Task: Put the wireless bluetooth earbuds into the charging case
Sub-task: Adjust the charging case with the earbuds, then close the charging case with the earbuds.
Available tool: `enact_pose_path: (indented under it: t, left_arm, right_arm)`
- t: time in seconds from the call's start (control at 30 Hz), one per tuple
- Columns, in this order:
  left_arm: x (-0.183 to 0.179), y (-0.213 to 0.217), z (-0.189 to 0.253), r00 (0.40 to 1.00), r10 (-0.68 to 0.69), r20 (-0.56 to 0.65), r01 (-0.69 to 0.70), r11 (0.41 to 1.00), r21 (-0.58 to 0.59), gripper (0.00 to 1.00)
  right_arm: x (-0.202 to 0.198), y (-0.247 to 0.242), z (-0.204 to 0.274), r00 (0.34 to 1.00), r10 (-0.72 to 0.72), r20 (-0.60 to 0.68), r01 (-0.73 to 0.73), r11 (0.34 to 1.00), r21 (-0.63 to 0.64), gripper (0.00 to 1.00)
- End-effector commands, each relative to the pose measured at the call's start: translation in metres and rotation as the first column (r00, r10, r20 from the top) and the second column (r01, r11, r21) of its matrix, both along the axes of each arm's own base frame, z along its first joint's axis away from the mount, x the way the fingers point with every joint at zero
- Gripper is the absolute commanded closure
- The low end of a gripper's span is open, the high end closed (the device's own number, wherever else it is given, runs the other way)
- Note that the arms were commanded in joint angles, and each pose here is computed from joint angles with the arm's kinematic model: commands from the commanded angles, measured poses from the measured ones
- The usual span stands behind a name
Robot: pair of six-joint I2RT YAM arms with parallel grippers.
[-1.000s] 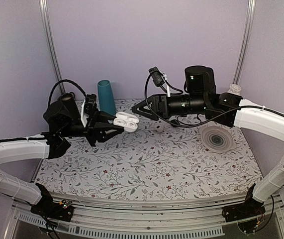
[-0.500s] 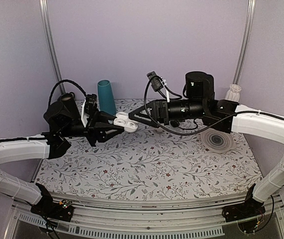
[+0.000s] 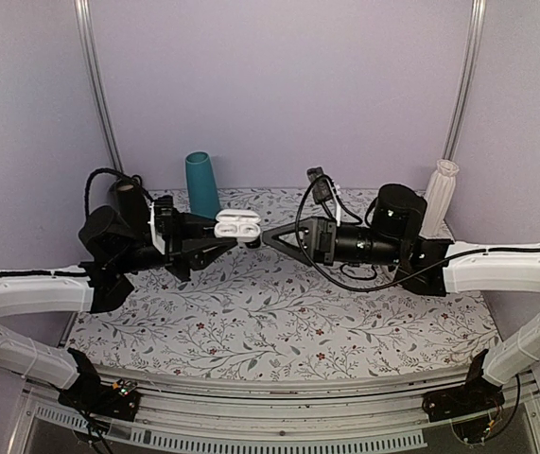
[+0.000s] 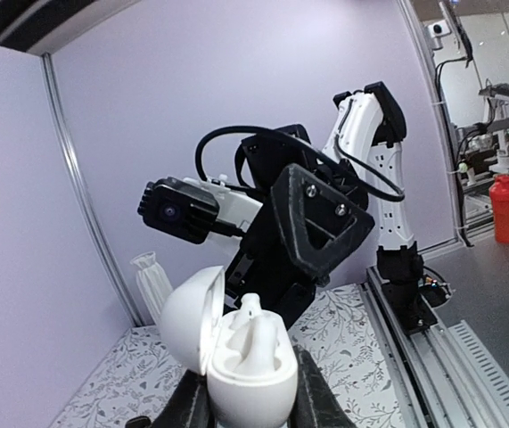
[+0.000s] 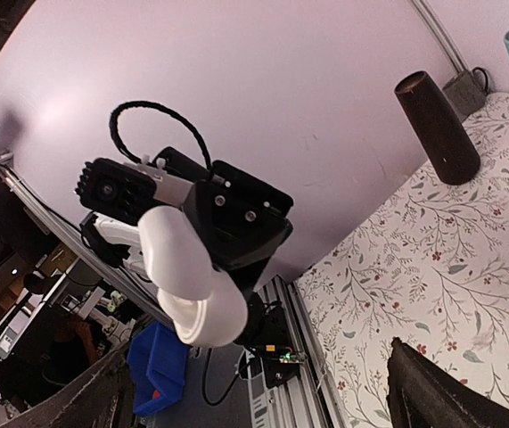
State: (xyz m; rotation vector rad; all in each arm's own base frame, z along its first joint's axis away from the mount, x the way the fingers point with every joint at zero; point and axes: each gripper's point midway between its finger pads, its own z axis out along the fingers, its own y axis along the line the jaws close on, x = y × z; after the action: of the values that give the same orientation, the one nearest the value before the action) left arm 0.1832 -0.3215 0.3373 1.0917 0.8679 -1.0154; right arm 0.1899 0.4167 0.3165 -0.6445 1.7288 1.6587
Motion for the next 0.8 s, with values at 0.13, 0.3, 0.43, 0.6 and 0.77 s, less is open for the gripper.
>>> enact_pose_path:
  t: [0.13, 0.3, 0.43, 0.6, 0.77]
  left_arm:
    - [-0.015, 0.002, 0.008, 0.941, 0.124, 0.315, -0.102, 0.991, -0.084, 1.00]
    - [-0.020, 0.001, 0.009, 0.914, 0.140, 0.381, -0.113, 0.989, -0.093, 1.00]
    - [-0.021, 0.002, 0.010, 0.903, 0.148, 0.403, -0.118, 0.988, -0.099, 1.00]
    - [-0.024, 0.000, 0.012, 0.901, 0.135, 0.413, -0.101, 0.990, -0.102, 1.00]
    - [-0.025, 0.001, 0.017, 0.887, 0.164, 0.432, -0.121, 0.985, -0.126, 1.00]
  right_arm:
    - [0.000, 0.005, 0.039, 1.000, -0.013, 0.016, 0.011, 0.987, 0.159, 0.03]
    - [0.001, 0.010, 0.034, 1.000, 0.003, -0.030, 0.001, 0.988, 0.154, 0.06]
    - [-0.004, 0.014, 0.029, 1.000, 0.014, -0.026, -0.010, 0.990, 0.144, 0.07]
    - [-0.010, 0.018, 0.031, 1.000, 0.030, -0.005, -0.029, 0.989, 0.142, 0.07]
    - [-0.017, 0.022, 0.029, 0.999, 0.037, 0.035, -0.041, 0.992, 0.120, 0.07]
